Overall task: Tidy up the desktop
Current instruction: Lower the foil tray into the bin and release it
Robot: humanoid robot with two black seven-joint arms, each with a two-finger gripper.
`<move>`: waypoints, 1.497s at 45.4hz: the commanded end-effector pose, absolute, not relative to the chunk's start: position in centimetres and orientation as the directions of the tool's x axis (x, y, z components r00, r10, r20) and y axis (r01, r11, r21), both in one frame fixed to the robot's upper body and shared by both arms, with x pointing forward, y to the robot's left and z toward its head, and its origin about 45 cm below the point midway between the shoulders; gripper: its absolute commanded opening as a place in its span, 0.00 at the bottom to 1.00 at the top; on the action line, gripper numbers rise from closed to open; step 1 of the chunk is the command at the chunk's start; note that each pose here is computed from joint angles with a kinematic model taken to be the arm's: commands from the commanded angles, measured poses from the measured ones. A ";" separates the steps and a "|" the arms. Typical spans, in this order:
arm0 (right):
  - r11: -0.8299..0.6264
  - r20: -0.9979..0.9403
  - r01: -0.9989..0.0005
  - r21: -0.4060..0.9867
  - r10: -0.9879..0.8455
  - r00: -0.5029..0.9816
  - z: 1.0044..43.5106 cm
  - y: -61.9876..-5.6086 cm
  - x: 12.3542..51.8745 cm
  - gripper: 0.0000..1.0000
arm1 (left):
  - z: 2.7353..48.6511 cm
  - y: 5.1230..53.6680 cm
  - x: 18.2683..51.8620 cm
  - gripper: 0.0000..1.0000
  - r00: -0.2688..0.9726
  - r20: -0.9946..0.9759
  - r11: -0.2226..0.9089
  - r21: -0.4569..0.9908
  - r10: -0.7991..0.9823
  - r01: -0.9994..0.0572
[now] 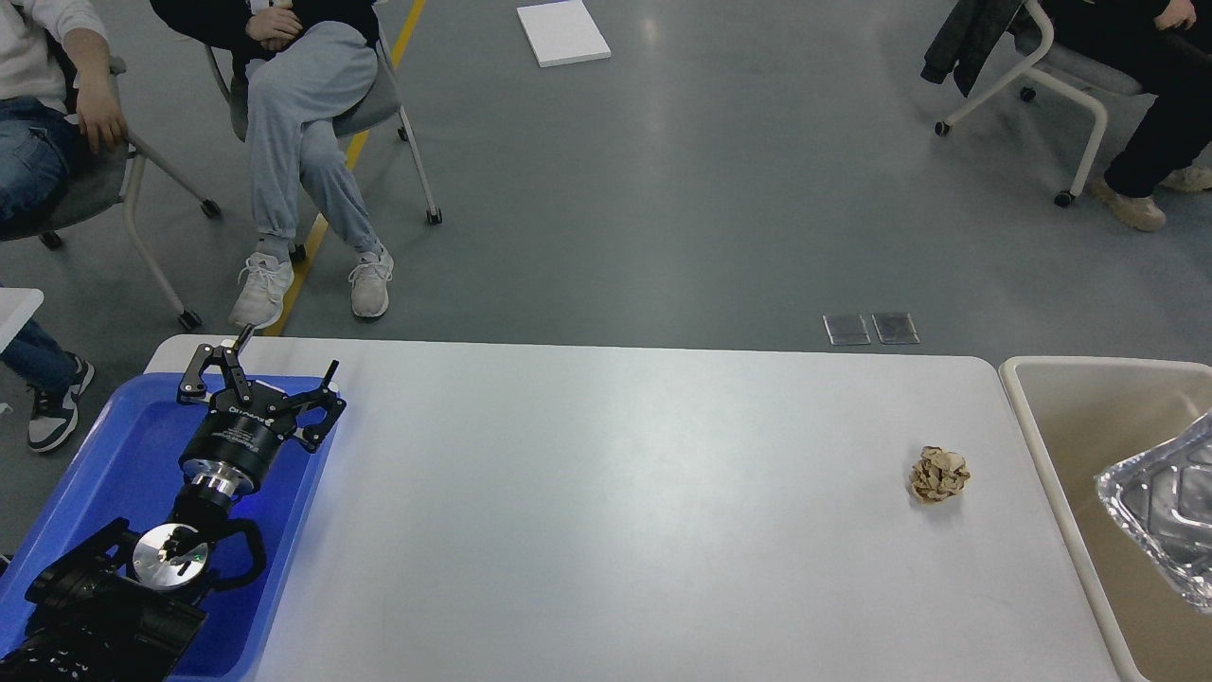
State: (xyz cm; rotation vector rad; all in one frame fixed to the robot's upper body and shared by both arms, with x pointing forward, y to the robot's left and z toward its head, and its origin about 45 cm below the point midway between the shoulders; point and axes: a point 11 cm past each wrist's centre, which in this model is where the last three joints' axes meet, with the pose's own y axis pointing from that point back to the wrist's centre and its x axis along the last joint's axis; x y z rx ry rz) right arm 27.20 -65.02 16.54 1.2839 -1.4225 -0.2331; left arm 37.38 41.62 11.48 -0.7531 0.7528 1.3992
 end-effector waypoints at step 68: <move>0.751 0.867 -0.538 0.384 -0.493 -0.069 13.2 -64.0 27.4 0.87 | 11.5 41.6 37.4 1.00 0.032 -0.825 0.032 -0.018 0.565 -0.999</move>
